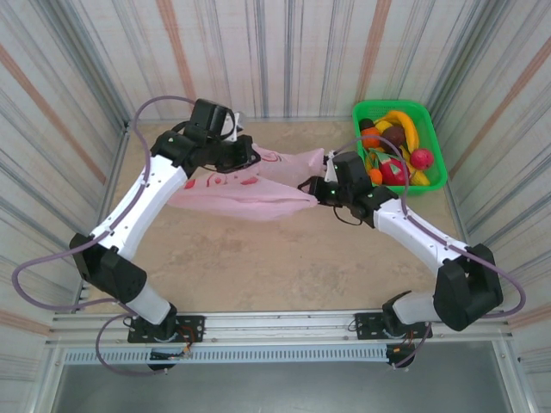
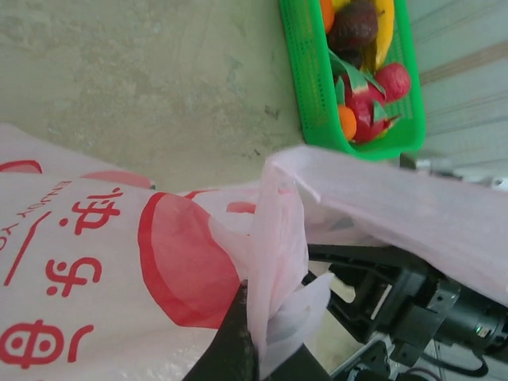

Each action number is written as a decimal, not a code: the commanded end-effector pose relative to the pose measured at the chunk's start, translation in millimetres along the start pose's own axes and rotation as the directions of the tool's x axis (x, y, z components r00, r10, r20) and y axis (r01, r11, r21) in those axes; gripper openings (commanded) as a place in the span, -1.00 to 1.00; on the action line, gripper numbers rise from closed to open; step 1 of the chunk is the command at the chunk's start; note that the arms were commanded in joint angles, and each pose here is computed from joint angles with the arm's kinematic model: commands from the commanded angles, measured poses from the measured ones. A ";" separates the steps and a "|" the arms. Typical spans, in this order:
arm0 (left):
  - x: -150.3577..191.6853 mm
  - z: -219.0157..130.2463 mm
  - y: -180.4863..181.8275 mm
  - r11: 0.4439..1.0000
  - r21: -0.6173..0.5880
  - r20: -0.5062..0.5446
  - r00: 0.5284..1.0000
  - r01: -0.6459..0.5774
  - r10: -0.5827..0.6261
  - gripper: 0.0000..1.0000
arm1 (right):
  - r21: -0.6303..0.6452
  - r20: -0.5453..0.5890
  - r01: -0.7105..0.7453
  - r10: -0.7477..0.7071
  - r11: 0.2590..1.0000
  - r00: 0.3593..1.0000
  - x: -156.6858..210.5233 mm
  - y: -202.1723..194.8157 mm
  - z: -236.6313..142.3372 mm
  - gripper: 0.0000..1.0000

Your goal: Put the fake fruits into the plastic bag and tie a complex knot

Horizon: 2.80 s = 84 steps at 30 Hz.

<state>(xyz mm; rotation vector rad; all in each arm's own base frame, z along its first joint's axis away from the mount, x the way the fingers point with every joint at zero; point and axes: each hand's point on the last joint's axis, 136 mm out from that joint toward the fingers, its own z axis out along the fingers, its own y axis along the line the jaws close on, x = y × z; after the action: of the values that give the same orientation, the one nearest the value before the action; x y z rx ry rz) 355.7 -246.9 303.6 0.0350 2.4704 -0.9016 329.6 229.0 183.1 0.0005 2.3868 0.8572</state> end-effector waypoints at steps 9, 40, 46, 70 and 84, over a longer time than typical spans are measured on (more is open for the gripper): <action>-36.0 -40.7 44.3 0.993 -0.104 0.168 0.985 0.061 -0.043 -1.00 | 0.299 -0.069 0.176 -0.163 0.938 0.984 -14.4 -79.6 -34.4 -0.65; -21.0 -20.9 37.8 0.899 0.069 0.160 0.884 0.433 -0.438 -1.00 | -0.033 -0.097 0.291 -0.293 0.956 0.951 -10.3 1.5 -101.0 0.98; -17.7 -15.8 38.2 0.895 0.082 0.152 0.882 0.439 -0.446 -1.00 | -0.009 -0.031 0.238 -0.239 0.971 0.971 -17.4 -1.6 -149.1 0.98; -14.6 -20.8 26.7 0.853 0.182 0.176 0.838 0.489 -0.517 -1.00 | 0.401 -0.056 -0.031 0.058 0.915 0.997 -97.1 -185.1 -64.5 0.98; -15.3 -22.7 25.8 0.865 0.177 0.178 0.849 0.470 -0.497 -1.00 | 0.394 -0.331 0.070 0.071 0.917 0.941 -51.6 -193.2 0.5 0.98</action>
<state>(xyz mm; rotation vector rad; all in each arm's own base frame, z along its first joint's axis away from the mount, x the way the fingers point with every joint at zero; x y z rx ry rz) 368.4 -213.0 294.2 -0.6788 2.2816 -1.1880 427.9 62.9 114.2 0.0654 2.7557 0.3962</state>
